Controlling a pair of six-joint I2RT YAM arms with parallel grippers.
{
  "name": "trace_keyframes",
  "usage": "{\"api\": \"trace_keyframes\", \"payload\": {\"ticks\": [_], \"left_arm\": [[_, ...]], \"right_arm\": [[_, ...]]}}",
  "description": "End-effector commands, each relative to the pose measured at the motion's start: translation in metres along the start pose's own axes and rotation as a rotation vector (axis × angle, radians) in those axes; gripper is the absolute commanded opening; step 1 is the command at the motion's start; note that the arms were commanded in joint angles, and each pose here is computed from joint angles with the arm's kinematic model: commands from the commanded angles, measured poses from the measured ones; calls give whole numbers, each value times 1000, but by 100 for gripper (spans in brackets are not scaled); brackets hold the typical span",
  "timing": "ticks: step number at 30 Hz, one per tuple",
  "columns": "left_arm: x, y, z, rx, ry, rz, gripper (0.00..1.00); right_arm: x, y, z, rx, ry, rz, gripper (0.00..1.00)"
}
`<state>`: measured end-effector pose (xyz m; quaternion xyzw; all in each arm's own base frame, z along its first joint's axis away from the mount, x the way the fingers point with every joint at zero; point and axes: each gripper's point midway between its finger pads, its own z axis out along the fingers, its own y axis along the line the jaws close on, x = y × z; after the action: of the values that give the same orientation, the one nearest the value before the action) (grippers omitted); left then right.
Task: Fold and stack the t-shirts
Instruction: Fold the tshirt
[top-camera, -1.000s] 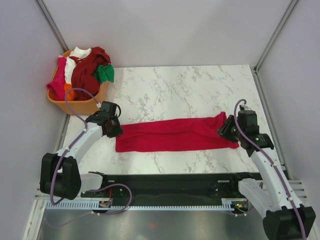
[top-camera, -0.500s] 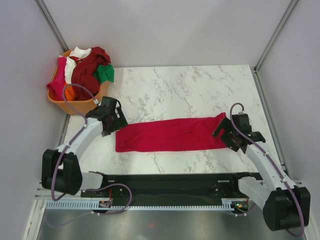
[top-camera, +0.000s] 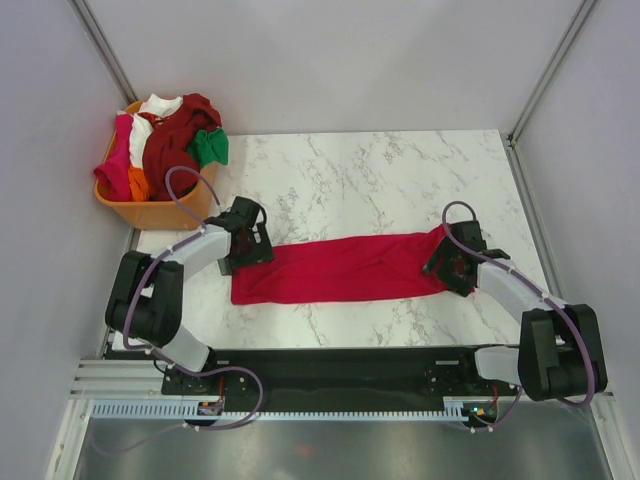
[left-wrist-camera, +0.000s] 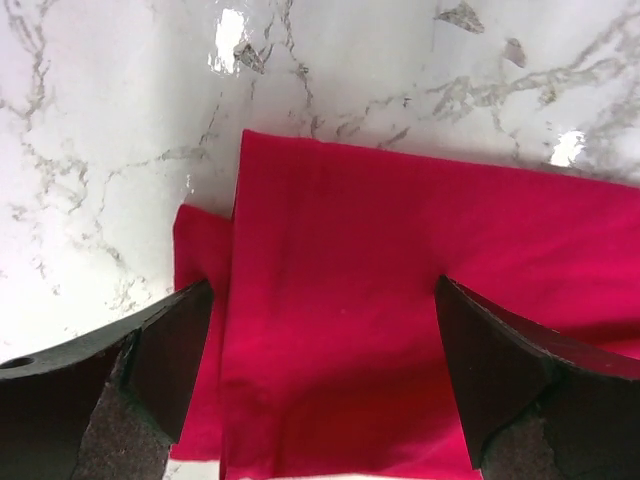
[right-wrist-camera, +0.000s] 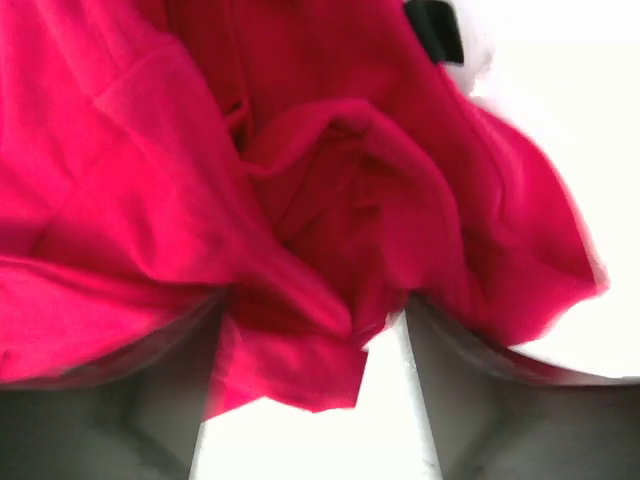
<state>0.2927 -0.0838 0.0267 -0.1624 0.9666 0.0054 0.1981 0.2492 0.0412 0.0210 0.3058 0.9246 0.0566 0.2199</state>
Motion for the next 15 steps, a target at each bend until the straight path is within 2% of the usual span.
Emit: {"api": "trace_keyframes", "payload": {"ticks": [1, 3, 4, 5, 6, 7, 8, 9, 10, 12, 13, 15], "left_arm": [[-11, 0, 13, -28, -40, 19, 100], [-4, 1, 22, -43, -5, 27, 95], [1, 3, 25, -49, 9, 32, 81], [3, 4, 27, -54, 17, 23, 70], [7, 6, 30, -63, 28, 22, 55], [11, 9, 32, -75, 36, 26, 25], [12, 10, 33, -79, 39, 33, 13], [14, 10, 34, -78, 45, 35, 2], [16, 9, 32, -70, 46, 40, 2], [18, 3, 26, -37, 49, 39, 2], [19, -1, 18, -7, 37, 38, 2], [25, -8, 8, 38, 48, 18, 2]], "right_arm": [[-2, -2, 14, 18, -14, 0, 65], [-11, 2, 15, 19, -33, -5, 47], [-15, 5, 16, 20, -43, -7, 32], [-24, 11, 17, 19, -51, -7, 25], [-30, 14, 17, 18, -58, -9, 20], [-35, 19, 18, 16, -65, -10, 12], [-47, 29, 20, 12, -78, -11, 10], [-55, 36, 22, 2, -87, -13, 4], [-55, 38, 33, 15, -60, -21, 1], [-79, 72, 37, -56, -69, -25, 0], [-77, 77, 56, -49, -26, -45, 0], [-115, 124, 63, -154, -67, -60, 0]]}}
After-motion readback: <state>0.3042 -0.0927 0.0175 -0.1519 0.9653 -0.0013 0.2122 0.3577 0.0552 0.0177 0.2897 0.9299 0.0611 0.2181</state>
